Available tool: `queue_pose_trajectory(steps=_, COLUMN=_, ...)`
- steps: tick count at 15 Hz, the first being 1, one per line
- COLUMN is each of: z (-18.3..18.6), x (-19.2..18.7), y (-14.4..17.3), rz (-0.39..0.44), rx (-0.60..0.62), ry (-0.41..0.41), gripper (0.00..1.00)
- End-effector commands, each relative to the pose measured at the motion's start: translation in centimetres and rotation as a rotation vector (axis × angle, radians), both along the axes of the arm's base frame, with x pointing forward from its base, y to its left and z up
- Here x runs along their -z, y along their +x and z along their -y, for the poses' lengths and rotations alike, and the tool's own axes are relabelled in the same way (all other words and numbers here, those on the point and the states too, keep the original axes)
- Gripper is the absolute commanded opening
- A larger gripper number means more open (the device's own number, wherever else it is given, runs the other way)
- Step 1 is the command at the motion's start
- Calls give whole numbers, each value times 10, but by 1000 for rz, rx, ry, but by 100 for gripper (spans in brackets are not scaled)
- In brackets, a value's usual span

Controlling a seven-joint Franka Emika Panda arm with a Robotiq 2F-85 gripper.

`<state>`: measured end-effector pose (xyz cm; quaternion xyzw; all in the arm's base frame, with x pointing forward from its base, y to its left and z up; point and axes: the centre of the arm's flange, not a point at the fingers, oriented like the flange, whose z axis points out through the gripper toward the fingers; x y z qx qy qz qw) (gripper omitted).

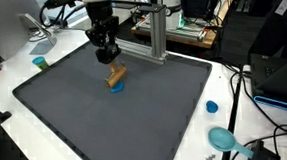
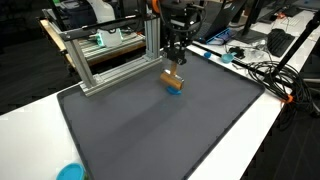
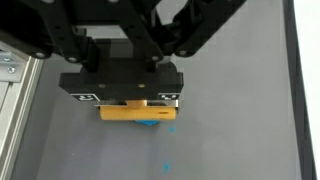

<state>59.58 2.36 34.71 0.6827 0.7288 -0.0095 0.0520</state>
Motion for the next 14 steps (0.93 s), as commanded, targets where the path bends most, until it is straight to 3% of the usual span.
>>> queue_pose_trajectory(steps=1, z=1, x=4, y=2, rz=5, rx=-2, ry=43, gripper=22)
queue_pose_trajectory(steps=11, z=-10, x=9, y=6, rz=18, rx=-3, ry=32, gripper=22)
queue_pose_trajectory(steps=12, z=-10, x=10, y=6, rz=16, rx=-2, ry=32, gripper=47)
queue_pose_trajectory(steps=13, z=-10, x=12, y=5, rz=13, rx=-2, ry=32, gripper=22)
queue_pose_trajectory(steps=14, z=-9, x=14, y=8, rz=25, rx=1, ry=26, gripper=22)
